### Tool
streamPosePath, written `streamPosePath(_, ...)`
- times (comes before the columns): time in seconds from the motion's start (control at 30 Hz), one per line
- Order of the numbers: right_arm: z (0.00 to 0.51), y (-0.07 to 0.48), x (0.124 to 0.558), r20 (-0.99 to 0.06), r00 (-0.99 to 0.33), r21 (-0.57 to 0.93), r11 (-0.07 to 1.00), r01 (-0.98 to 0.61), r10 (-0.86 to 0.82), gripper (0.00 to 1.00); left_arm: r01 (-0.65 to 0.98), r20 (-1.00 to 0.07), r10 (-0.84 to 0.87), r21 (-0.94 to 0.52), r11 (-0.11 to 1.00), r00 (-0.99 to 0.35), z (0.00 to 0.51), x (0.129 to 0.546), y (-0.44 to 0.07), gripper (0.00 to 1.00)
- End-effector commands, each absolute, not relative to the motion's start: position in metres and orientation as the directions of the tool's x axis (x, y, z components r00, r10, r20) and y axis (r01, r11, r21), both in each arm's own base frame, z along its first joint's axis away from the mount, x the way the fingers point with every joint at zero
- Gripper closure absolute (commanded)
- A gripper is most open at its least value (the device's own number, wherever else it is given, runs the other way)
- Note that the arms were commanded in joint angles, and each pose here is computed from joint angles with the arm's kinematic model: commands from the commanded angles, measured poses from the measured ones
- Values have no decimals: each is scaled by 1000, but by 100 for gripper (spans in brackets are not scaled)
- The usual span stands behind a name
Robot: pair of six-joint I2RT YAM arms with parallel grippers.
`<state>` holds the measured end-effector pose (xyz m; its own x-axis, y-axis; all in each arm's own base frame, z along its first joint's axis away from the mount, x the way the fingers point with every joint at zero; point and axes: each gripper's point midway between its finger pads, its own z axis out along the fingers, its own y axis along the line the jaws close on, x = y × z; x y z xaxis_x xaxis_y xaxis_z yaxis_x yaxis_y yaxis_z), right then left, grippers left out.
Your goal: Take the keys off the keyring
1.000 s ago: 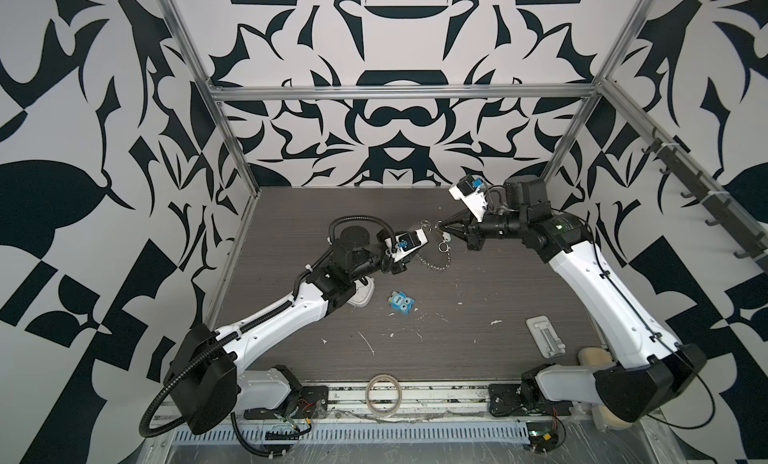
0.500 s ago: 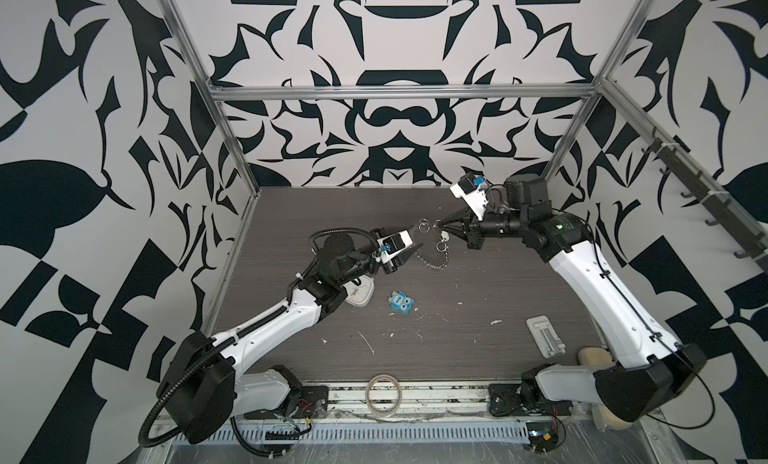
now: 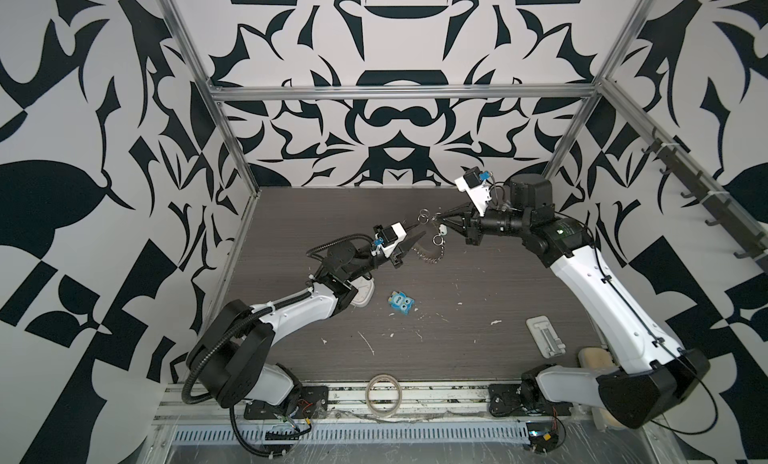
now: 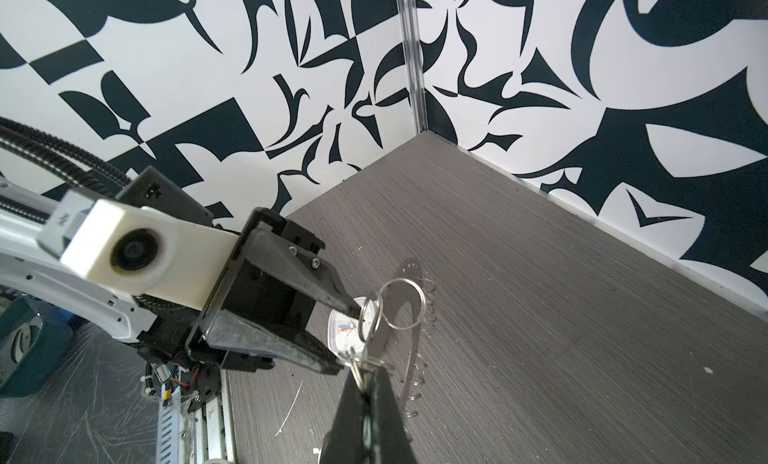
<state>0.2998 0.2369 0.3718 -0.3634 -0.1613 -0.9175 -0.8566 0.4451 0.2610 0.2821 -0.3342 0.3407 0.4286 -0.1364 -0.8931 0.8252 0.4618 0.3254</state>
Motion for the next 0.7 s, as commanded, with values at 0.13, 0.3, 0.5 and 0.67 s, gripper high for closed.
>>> streamPosePath(0.13,405,235,300,-955,-284,225,433,-873,-78,100,822,-845,-252,320,471,473,367,273,-332,79)
streamPosePath(0.3,405,235,301,-955,-287,228,431,-873,-75,100,833,-838,-285,305,462,465,371,276,-336,81)
streamPosePath(0.5,403,235,299,-953,-293,235,424,-874,-75,100,834,-834,-300,295,467,463,373,282,-340,79)
streamPosePath(0.67,402,235,298,-953,-293,237,420,-876,-73,100,838,-827,-321,287,464,461,378,285,-343,78)
